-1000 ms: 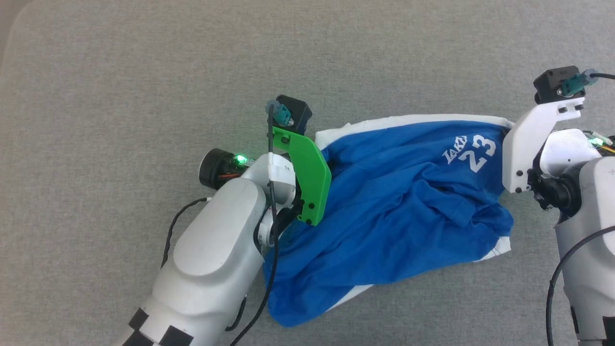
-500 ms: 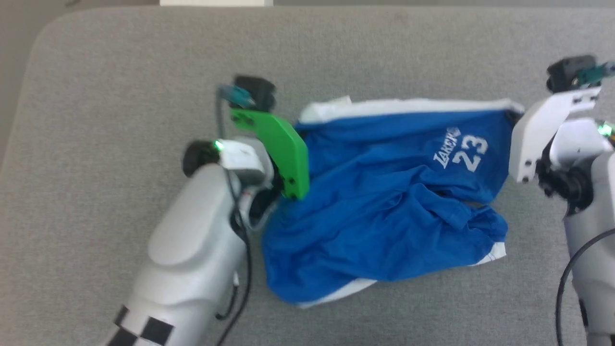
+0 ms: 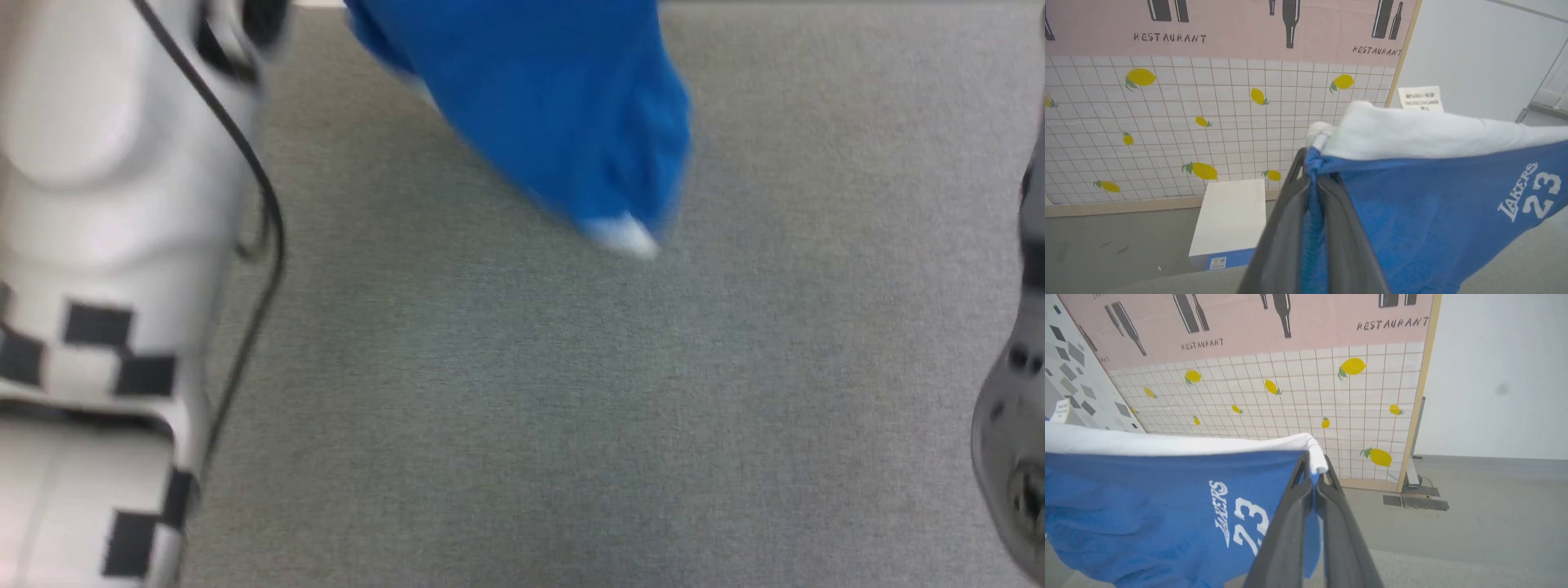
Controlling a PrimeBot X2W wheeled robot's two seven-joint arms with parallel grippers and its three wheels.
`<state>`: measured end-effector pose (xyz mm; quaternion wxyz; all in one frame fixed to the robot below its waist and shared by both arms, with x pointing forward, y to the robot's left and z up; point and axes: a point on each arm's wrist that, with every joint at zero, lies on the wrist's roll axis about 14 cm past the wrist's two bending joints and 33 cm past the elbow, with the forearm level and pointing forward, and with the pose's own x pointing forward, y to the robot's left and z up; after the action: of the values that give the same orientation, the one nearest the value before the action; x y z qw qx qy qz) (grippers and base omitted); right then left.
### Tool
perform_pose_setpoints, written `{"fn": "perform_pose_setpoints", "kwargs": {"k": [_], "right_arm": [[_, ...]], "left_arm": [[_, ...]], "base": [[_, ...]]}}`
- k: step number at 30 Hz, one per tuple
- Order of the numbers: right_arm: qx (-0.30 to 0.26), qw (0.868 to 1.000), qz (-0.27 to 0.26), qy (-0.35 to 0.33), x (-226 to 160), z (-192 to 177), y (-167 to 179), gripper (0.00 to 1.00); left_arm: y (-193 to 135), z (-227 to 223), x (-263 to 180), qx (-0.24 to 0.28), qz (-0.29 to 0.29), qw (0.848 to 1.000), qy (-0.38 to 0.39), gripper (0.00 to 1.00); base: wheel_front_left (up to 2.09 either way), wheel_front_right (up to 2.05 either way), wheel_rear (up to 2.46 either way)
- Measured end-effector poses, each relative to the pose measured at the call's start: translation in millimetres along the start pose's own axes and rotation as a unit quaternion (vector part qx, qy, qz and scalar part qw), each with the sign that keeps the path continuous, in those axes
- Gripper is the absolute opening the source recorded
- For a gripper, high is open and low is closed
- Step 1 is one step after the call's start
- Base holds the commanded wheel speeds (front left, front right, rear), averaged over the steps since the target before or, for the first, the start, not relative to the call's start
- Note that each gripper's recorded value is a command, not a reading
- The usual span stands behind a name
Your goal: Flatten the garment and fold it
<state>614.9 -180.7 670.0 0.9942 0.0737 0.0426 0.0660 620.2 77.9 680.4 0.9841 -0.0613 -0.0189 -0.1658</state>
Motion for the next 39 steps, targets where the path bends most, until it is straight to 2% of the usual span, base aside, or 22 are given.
{"fn": "perform_pose_setpoints", "kwargs": {"k": [5,8,15,21,26,29,34,39], "right_arm": [[0.020,0.994,-0.005,-0.112,14.9,60.1,-1.0,0.00],[0.014,0.990,-0.011,-0.140,23.2,67.7,-3.5,0.00],[0.009,0.994,-0.004,-0.109,49.1,25.3,-2.5,0.00],[0.028,0.998,0.030,-0.046,52.3,-38.6,13.4,0.00],[0.039,0.998,0.045,-0.007,24.4,-82.9,10.1,0.00],[0.063,0.997,0.052,0.016,-1.4,-105.9,7.3,0.00],[0.110,0.989,0.062,0.077,-61.3,-151.6,7.5,0.00],[0.158,0.976,0.039,0.144,-129.5,-195.4,-4.6,0.00]], "left_arm": [[3.2,52.4,24.7,0.022,0.005,0.994,-0.111,0.00],[4.3,51.4,36.8,0.031,0.003,0.991,-0.132,0.00],[12.7,-2.8,57.2,0.033,-0.001,0.993,-0.117,0.00],[6.0,-72.3,47.5,-0.011,-0.024,0.997,-0.076,0.00],[-1.9,-116.0,14.2,-0.045,-0.030,0.997,-0.050,0.00],[-9.4,-132.9,-11.7,-0.065,-0.034,0.997,-0.039,0.00],[-22.2,-155.5,-68.7,-0.097,-0.030,0.994,-0.026,0.00],[-38.7,-179.3,-133.6,-0.122,-0.016,0.992,0.000,0.00]], "base": [[0.00,0.00,0.00],[0.00,0.00,0.00],[0.00,0.00,0.00],[0.00,0.00,0.00],[0.00,0.00,0.00],[0.00,0.00,0.00],[0.00,0.00,0.00],[0.00,0.00,0.00]]}}
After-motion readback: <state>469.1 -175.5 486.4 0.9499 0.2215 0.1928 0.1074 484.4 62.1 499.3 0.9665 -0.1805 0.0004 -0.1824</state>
